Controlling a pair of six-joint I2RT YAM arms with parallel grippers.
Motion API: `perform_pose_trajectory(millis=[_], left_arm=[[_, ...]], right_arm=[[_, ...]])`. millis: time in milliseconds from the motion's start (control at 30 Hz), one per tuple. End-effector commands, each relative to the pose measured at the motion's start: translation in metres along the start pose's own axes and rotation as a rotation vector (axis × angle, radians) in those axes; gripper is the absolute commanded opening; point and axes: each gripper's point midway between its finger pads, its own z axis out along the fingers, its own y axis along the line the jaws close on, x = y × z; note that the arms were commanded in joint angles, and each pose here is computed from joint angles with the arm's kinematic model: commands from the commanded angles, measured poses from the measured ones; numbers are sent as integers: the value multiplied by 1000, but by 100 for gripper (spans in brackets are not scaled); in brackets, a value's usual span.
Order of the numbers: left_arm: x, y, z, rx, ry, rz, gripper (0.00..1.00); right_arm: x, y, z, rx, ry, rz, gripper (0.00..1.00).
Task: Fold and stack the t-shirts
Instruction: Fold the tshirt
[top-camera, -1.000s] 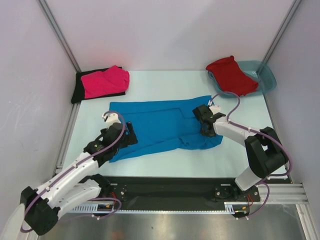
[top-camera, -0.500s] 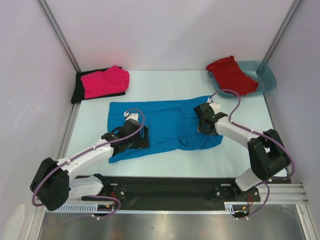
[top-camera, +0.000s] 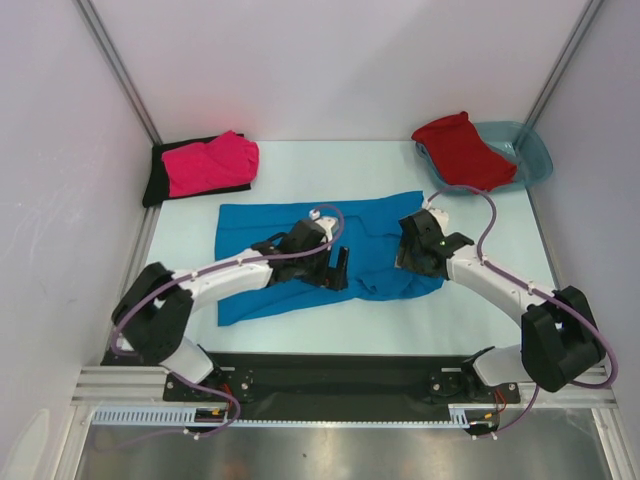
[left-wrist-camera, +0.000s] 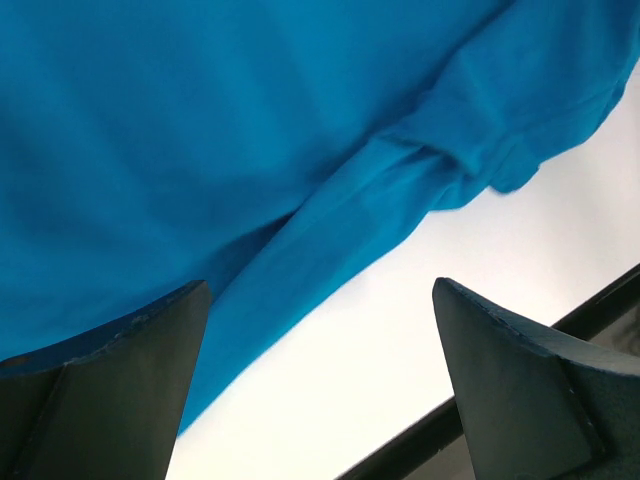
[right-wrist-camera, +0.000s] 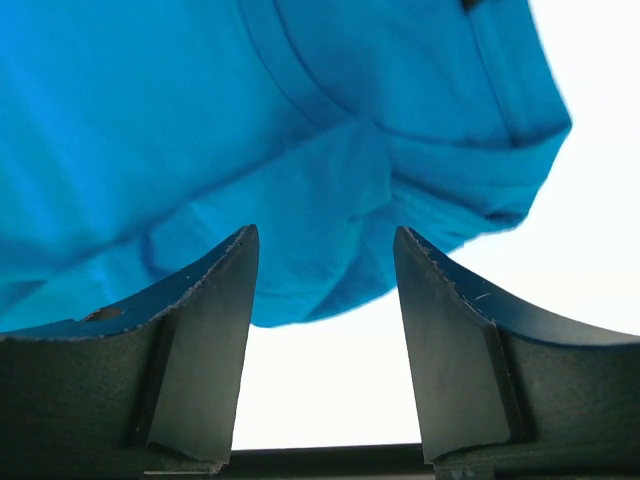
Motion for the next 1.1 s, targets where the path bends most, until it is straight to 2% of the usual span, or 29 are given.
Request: perform_pose_trajectory(millis=[0,233,567,600,667,700,1000,1067], left_arm=[[-28,-29,10,91,-40,70,100],[-54,-60,21,186,-59,40,100],[-66,-100,32,310,-75,-17,100],[-65,-103,32,319,-71,-25,100],[-59,-106,33,332,-64,-44,86],[-60,-108,32,340,-69,-50,84],[-24,-102,34,268,-4,-48,85],[-12,-97,41,232,18,-31,82]], right_arm=[[5,3,-5,-44,9,45,62],[6,-3,-8,-32,-5,38,62],[-3,-17,-15,14,-55,38,62],[-3,-18,-16,19,-55,35,62],[-7,-21,-19,27,-69,39,62],[-7,-24,-20,32,-70,39,62],[-9,-34,-25,49,-86,55,64],[-9,-34,-25,46,-86,55,64]])
